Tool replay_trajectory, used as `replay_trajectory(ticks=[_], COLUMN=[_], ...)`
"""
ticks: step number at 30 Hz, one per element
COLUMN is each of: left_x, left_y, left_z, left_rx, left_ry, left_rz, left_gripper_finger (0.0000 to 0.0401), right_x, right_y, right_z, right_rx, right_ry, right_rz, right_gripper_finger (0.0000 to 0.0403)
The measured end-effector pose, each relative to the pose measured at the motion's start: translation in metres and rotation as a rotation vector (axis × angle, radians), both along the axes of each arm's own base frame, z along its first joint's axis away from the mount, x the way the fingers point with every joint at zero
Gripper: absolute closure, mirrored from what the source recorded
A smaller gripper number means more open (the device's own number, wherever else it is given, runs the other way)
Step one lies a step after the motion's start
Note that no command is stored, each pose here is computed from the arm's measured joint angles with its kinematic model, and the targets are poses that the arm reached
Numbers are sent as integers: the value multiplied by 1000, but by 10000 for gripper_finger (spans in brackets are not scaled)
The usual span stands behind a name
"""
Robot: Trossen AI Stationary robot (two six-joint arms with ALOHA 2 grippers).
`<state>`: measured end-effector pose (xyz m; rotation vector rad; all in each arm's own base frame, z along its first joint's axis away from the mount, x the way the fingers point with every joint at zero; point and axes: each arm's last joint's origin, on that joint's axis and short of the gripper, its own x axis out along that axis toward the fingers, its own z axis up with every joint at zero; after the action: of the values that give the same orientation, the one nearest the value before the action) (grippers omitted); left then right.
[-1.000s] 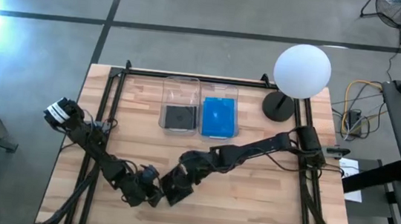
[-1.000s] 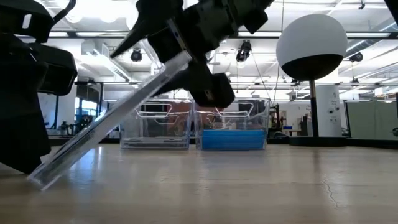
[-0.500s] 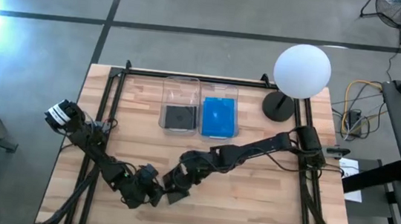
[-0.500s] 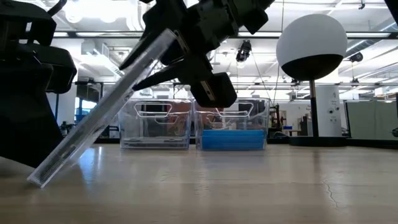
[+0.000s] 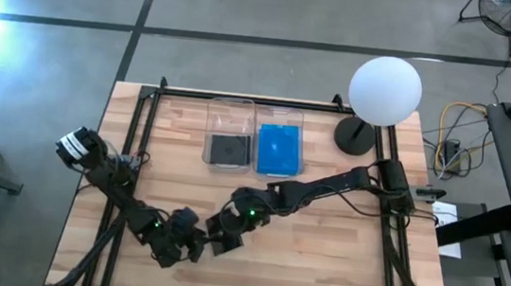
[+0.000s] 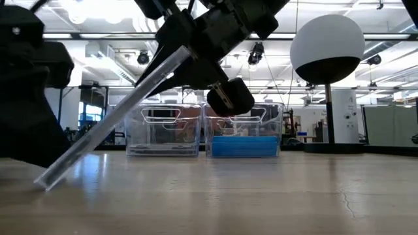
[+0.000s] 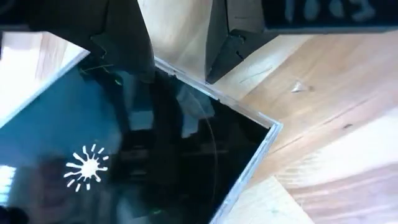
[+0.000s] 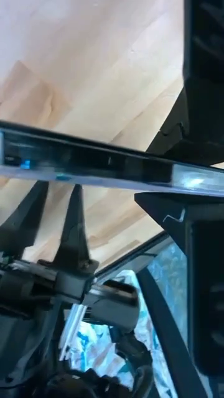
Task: Pick & place jewel cases by type
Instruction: Put the black CD case into the left transparent bin
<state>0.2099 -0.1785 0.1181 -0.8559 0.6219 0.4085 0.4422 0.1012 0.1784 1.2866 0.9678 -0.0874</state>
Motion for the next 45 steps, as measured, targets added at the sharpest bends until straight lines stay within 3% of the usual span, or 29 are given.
replay_trajectory(ticks=[8, 14, 18, 24, 28, 32, 36, 40, 45], left_x=[-42, -65, -70, -75, -83, -90, -94, -97, -99], left_y=[-7, -8, -2, 17, 30, 42, 49, 54, 58], left_z=[24, 47, 63, 98, 120, 135, 143, 148, 152], left_rx=[62, 43, -7, -58, -13, 36, 62, 81, 76], left_ry=[-84, -143, -216, -450, -519, -535, -550, -576, -587], left_rz=[73, 50, 95, 261, 266, 232, 222, 251, 258], left_gripper_finger=[277, 277, 277, 277, 277, 277, 277, 277, 277], right_x=[-7, -20, -28, -38, -38, -32, -16, 7, 29], right_y=[-7, -25, -54, -126, -178, -210, -226, -233, -239], right_z=[24, 61, 92, 118, 102, 81, 67, 56, 40], right_rx=[-6, -83, -146, -242, -203, -188, -133, -172, -178], right_ry=[-16, -47, -130, -209, -153, -104, -101, -74, 55], right_rz=[-12, -200, -375, -487, -480, -488, -446, -424, -388], right_gripper_finger=[368, 370, 370, 370, 370, 370, 369, 366, 323])
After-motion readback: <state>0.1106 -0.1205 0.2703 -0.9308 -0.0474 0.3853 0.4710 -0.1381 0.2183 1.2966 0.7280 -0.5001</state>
